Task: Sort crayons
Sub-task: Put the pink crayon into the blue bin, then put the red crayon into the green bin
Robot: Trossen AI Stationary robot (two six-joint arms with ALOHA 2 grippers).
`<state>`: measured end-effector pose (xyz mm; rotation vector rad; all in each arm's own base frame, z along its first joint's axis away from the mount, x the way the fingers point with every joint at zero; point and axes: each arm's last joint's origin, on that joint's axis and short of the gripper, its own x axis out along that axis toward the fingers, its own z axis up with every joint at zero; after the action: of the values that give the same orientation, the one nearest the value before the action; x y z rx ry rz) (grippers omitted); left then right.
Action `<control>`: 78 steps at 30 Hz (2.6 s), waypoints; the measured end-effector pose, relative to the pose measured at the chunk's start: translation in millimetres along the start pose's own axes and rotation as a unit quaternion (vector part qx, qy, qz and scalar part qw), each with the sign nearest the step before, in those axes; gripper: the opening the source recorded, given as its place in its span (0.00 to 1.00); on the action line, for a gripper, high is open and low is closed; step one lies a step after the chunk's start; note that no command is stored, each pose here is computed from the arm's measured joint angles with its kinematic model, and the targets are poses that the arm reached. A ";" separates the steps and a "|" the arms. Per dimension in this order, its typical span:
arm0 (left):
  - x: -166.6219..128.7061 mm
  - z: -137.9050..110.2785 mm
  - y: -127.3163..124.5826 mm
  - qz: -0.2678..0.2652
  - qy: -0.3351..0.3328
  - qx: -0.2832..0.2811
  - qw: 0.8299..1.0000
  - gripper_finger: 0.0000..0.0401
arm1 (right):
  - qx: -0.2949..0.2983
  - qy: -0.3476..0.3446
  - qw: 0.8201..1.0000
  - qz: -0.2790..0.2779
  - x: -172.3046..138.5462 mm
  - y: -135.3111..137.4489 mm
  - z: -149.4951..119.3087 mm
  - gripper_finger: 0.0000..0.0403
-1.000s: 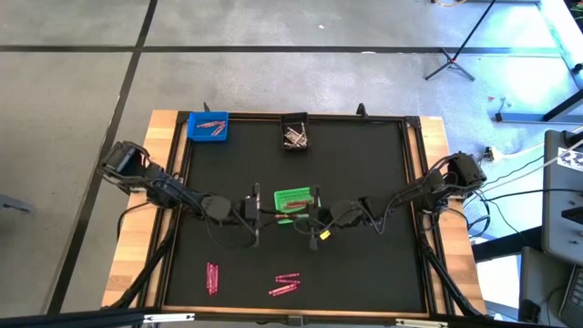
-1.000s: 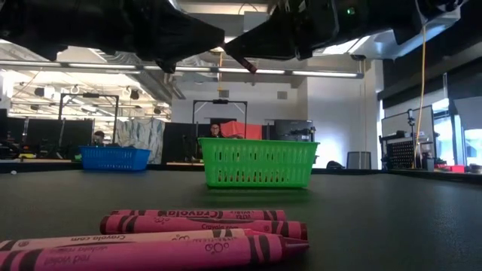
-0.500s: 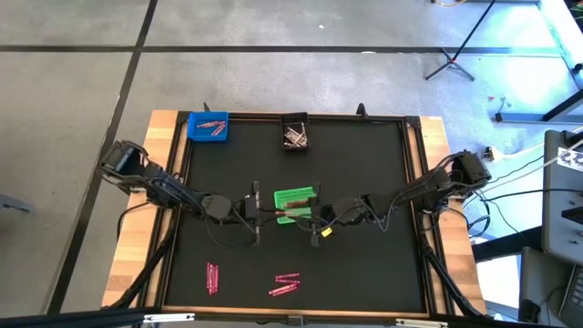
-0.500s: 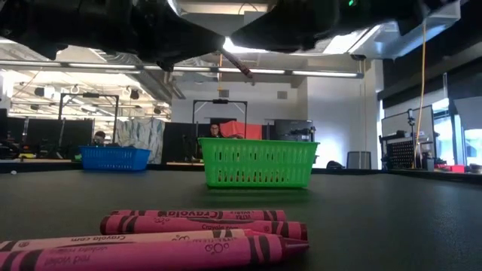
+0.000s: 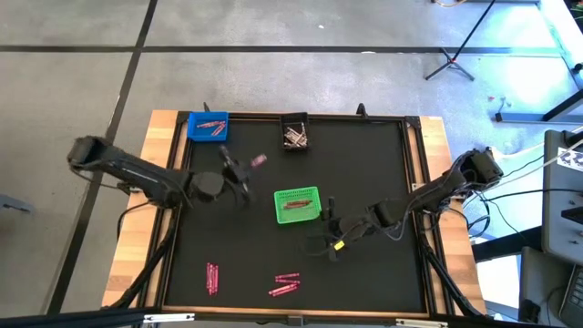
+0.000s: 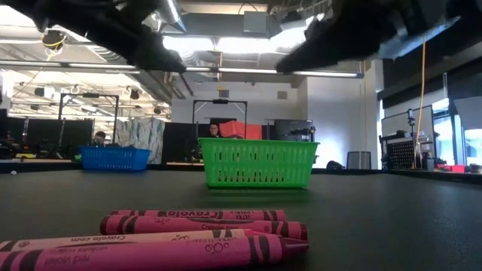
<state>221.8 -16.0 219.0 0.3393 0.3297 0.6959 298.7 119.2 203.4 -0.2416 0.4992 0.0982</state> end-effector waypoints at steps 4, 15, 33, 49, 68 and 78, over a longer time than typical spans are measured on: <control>13.2 -6.6 40.0 0.103 0.057 0.050 0.992 0.04 | 0.018 -0.039 0.999 0.004 4.7 0.9 -12.9 0.41; 50.8 -63.5 122.2 0.181 0.247 0.009 0.952 0.04 | 0.038 -0.052 0.998 -0.005 9.1 -3.2 -28.6 0.40; 75.8 -120.8 161.1 0.199 0.369 -0.043 0.907 0.16 | 0.035 -0.052 0.998 -0.005 9.4 -3.1 -28.3 0.40; 51.6 -61.5 94.3 -0.136 0.203 -0.127 0.961 0.26 | 0.048 -0.054 0.997 0.002 9.1 -2.2 -27.9 0.40; -29.9 -23.3 -66.9 -0.428 0.094 -0.115 0.891 0.26 | 0.071 -0.098 0.987 0.104 7.6 39.1 -25.5 0.40; -58.4 -32.7 -117.7 -0.473 0.066 -0.162 0.863 0.26 | 0.084 -0.065 0.987 0.123 57.2 73.4 -33.8 0.40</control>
<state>232.9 -133.3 152.2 -0.2095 0.4492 -0.2102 321.9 183.6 131.8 -0.0071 0.4020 0.3089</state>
